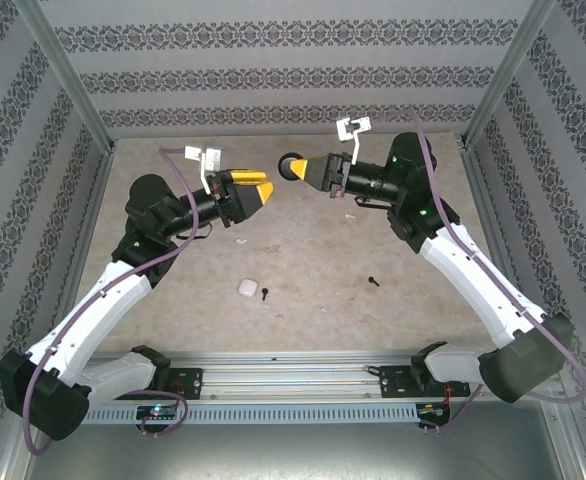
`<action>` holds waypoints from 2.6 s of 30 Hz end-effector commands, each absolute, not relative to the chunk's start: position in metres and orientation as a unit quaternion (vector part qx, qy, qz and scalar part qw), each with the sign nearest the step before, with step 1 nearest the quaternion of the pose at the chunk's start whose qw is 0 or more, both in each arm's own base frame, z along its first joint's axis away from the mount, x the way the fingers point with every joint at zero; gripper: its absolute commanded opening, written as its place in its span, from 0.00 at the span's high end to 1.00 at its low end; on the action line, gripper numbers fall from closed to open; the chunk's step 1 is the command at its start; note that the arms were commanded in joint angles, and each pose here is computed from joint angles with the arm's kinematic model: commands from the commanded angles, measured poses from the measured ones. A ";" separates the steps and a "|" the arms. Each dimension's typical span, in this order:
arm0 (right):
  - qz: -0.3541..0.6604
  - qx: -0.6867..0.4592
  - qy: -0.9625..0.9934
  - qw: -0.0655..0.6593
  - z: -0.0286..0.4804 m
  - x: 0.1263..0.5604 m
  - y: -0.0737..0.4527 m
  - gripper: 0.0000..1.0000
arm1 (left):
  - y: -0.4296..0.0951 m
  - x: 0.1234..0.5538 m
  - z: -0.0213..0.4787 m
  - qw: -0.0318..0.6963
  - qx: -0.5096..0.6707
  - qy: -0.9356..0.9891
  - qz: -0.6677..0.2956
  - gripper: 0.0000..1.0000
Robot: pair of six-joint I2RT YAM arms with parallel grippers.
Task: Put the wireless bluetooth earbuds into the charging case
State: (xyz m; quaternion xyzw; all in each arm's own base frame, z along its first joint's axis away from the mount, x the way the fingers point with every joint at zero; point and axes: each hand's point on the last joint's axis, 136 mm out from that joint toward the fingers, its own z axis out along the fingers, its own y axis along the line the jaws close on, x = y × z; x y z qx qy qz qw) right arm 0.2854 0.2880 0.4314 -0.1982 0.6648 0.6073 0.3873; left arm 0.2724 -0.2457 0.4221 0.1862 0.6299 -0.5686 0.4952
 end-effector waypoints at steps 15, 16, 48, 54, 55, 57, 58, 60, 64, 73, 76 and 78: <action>0.637 -0.244 0.629 0.375 0.448 0.262 0.308 0.87 | -0.259 0.270 0.447 0.498 0.193 0.575 -0.619 0.62; 0.636 -0.245 0.629 0.373 0.448 0.260 0.308 0.87 | -0.259 0.269 0.447 0.497 0.193 0.574 -0.621 0.65; 0.577 -0.172 0.735 0.313 0.386 0.283 0.303 0.56 | -0.260 0.242 0.416 0.521 0.292 0.557 -0.577 1.00; 0.563 -0.154 0.753 0.302 0.372 0.289 0.298 0.56 | -0.260 0.240 0.412 0.524 0.296 0.552 -0.577 1.00; 0.563 -0.152 0.755 0.299 0.370 0.290 0.298 0.56 | -0.260 0.240 0.411 0.525 0.296 0.552 -0.576 1.00; 0.563 -0.147 0.758 0.296 0.368 0.291 0.297 0.56 | -0.259 0.240 0.408 0.525 0.295 0.553 -0.576 1.00; 0.562 -0.145 0.759 0.294 0.366 0.293 0.297 0.56 | -0.259 0.240 0.407 0.525 0.295 0.553 -0.576 1.00; 0.562 -0.141 0.761 0.292 0.364 0.294 0.296 0.56 | -0.259 0.240 0.404 0.524 0.293 0.555 -0.576 1.00; 0.566 -0.131 0.762 0.284 0.364 0.297 0.296 0.55 | -0.258 0.242 0.398 0.524 0.290 0.560 -0.573 1.00; 0.569 -0.121 0.765 0.277 0.380 0.289 0.292 0.50 | -0.245 0.253 0.364 0.540 0.258 0.610 -0.519 1.00; 0.560 -0.110 0.773 0.277 0.378 0.286 0.289 0.50 | -0.235 0.255 0.352 0.551 0.245 0.629 -0.491 1.00; 0.552 -0.099 0.781 0.276 0.373 0.285 0.286 0.50 | -0.228 0.255 0.344 0.557 0.234 0.642 -0.472 1.00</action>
